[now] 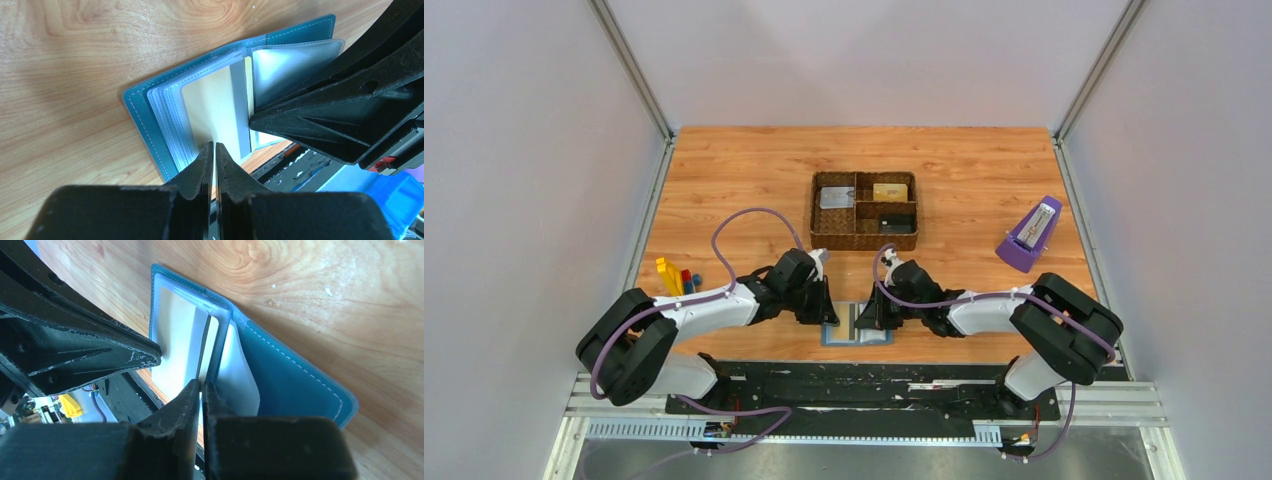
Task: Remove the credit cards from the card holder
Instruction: Remove the credit card from the card holder.
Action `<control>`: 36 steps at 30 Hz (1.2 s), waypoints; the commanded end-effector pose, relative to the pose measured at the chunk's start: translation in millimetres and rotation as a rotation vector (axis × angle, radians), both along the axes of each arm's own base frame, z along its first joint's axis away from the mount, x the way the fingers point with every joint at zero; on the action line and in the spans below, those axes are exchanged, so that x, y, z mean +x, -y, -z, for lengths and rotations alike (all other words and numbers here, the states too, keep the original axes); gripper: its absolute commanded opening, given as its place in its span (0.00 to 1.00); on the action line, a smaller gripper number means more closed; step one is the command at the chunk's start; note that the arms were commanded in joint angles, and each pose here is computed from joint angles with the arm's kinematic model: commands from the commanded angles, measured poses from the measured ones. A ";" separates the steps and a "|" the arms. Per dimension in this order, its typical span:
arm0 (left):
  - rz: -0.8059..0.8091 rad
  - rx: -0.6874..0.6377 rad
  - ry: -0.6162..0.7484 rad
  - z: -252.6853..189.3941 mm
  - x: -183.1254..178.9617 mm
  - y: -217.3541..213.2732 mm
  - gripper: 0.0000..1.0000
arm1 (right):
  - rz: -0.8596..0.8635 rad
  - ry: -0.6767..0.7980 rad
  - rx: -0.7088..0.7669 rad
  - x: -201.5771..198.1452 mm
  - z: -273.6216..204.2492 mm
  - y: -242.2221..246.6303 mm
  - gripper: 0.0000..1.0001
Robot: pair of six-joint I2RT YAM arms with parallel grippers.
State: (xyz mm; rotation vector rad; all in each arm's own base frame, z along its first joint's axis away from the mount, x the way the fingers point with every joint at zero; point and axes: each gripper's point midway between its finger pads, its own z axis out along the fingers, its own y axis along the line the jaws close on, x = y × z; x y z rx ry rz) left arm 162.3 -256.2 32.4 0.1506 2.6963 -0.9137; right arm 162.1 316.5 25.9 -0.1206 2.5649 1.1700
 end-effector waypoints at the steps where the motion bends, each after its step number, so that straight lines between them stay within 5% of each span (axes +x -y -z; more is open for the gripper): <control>1: -0.012 0.044 -0.005 8.9 -3.7 -9.4 0.12 | -0.015 0.036 0.052 3.9 -7.6 -3.2 0.01; 14: -0.022 0.089 0.021 -2.4 -1.6 -18.9 0.17 | -0.025 0.039 0.087 0.9 -13.2 1.1 0.00; 20: -0.023 0.094 0.044 -7.7 0.9 -20.8 0.18 | -0.021 0.041 0.095 2.6 -16.8 -0.5 0.19; 36: -0.022 0.097 0.009 7.1 -2.7 -19.6 0.15 | -0.016 0.028 0.108 5.6 -13.2 -1.4 0.24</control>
